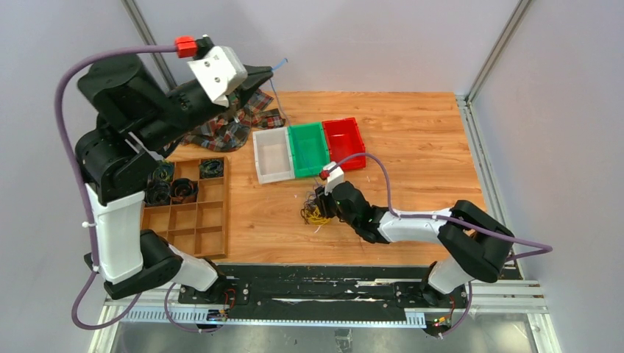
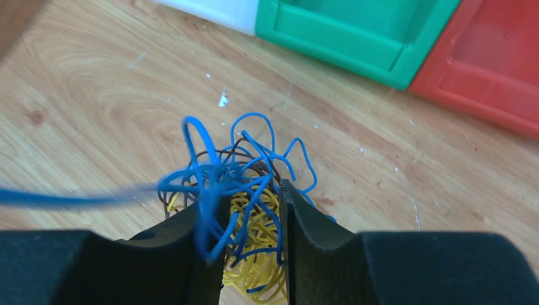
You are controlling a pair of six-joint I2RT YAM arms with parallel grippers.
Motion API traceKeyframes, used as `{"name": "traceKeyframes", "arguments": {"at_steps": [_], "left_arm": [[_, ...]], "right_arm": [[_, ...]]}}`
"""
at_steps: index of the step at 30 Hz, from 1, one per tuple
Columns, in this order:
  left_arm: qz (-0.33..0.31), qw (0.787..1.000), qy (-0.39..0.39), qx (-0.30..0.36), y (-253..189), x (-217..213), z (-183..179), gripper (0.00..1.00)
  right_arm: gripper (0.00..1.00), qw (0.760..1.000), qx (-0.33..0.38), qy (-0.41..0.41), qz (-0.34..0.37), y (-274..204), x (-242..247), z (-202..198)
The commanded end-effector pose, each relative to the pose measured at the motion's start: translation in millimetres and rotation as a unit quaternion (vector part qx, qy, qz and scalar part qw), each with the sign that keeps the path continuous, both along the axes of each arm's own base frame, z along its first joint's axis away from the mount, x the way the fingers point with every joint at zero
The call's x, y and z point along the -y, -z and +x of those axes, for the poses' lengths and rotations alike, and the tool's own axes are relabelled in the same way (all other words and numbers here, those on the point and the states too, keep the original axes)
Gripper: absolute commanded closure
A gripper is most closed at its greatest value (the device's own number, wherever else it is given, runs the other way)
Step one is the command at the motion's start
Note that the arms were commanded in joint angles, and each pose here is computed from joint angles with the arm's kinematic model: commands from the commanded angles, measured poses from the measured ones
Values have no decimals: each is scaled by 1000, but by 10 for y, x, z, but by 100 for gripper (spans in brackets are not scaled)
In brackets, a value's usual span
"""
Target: Untangle the cables
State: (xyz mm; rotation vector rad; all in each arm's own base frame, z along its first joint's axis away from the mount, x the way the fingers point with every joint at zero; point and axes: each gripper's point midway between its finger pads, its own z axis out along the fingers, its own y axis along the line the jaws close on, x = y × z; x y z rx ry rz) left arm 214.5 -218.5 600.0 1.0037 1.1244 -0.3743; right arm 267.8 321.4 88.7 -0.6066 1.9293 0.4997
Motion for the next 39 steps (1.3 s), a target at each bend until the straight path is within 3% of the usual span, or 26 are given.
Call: {"name": "traceKeyframes", "arguments": {"at_steps": [1,7,10,17,25,33,39], "left_arm": [[-42,993,-63,96,-502,-290,4,100],[-122,960,-164,189,-1094,-753,5,100],[-152,949,-183,205,-1245,-869,-27,100],[-89,975,-146,145,-658,-627,59,100],[-42,988,-128,75,-62,-401,229,100],[-19,997,-70,-17,400,-29,309,100],[16,996,-75,-55,670,76,440,99]], "right_arm": [[66,999,-5,46,4,120,180,47],[66,998,-18,63,-7,268,368,3],[65,997,-22,70,-9,296,424,-8],[55,998,-9,66,6,-7,412,11],[40,995,44,70,49,-739,444,57],[38,988,92,35,118,-1577,135,170],[39,985,105,33,134,-1824,58,263]]}}
